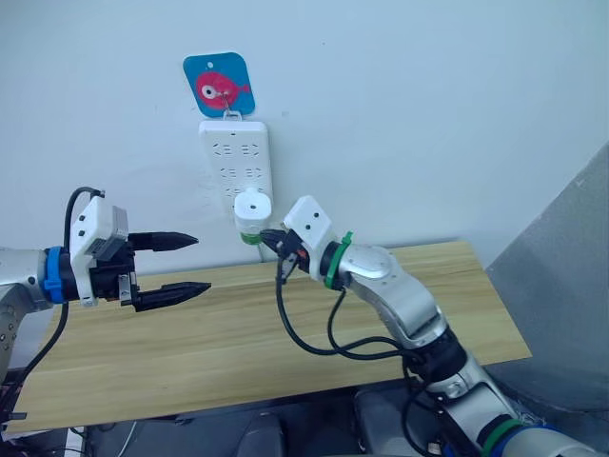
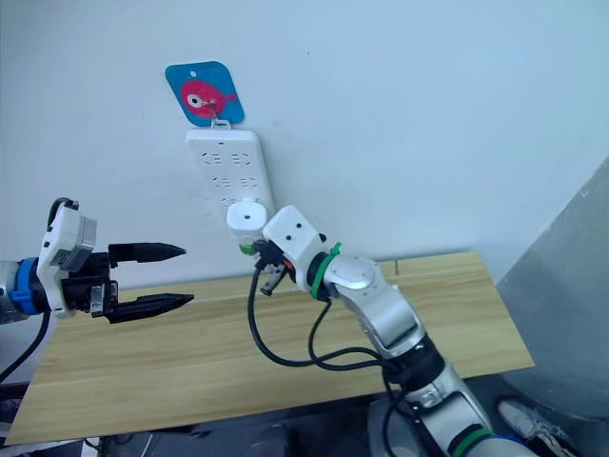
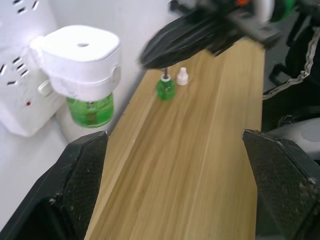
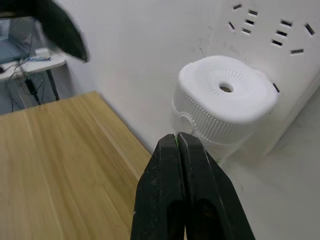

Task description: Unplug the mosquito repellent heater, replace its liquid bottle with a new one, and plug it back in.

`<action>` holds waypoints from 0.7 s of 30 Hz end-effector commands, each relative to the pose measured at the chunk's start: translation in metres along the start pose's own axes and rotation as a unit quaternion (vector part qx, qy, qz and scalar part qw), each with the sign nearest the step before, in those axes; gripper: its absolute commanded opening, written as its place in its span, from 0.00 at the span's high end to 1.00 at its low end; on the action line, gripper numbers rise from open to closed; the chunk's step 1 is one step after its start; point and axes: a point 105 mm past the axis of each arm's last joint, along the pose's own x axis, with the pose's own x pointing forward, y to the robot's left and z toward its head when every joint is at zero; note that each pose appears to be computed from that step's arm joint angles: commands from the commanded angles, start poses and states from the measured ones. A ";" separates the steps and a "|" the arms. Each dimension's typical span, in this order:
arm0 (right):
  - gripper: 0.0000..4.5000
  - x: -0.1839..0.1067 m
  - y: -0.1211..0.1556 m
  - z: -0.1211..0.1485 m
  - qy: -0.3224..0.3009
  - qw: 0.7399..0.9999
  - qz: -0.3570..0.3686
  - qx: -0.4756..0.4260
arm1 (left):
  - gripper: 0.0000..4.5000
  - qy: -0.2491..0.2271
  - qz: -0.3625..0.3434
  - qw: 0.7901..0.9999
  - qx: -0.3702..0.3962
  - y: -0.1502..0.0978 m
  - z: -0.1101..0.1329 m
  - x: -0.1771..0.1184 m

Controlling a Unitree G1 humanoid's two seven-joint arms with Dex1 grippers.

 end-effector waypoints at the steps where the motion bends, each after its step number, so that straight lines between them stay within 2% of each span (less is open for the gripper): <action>1: 0.99 -0.019 0.006 0.014 -0.020 0.998 0.034 -0.044 | 0.00 0.008 0.013 1.000 0.014 0.003 -0.005 -0.003; 4: 0.99 -0.046 -0.004 0.006 0.011 0.996 0.043 -0.078 | 0.00 0.019 0.036 0.999 0.021 0.009 -0.017 -0.009; 7: 0.86 -0.079 -0.012 -0.007 0.054 0.992 0.061 -0.095 | 0.00 0.032 0.045 0.998 0.026 0.012 -0.029 -0.014; 11: 0.56 -0.134 -0.026 -0.022 0.133 0.981 0.085 -0.116 | 0.00 0.039 0.055 0.997 0.043 0.013 -0.038 -0.017; 15: 0.22 -0.174 -0.047 -0.013 0.168 0.974 0.071 -0.131 | 0.00 0.056 0.056 0.995 0.061 0.010 -0.041 -0.020; 17: 0.06 -0.190 -0.052 -0.013 0.192 0.966 0.079 -0.156 | 0.00 0.080 0.053 0.993 0.065 0.005 -0.045 -0.022; 21: 0.06 -0.214 -0.055 -0.016 0.225 0.953 0.106 -0.176 | 0.00 0.134 0.075 0.985 0.077 0.002 -0.057 -0.029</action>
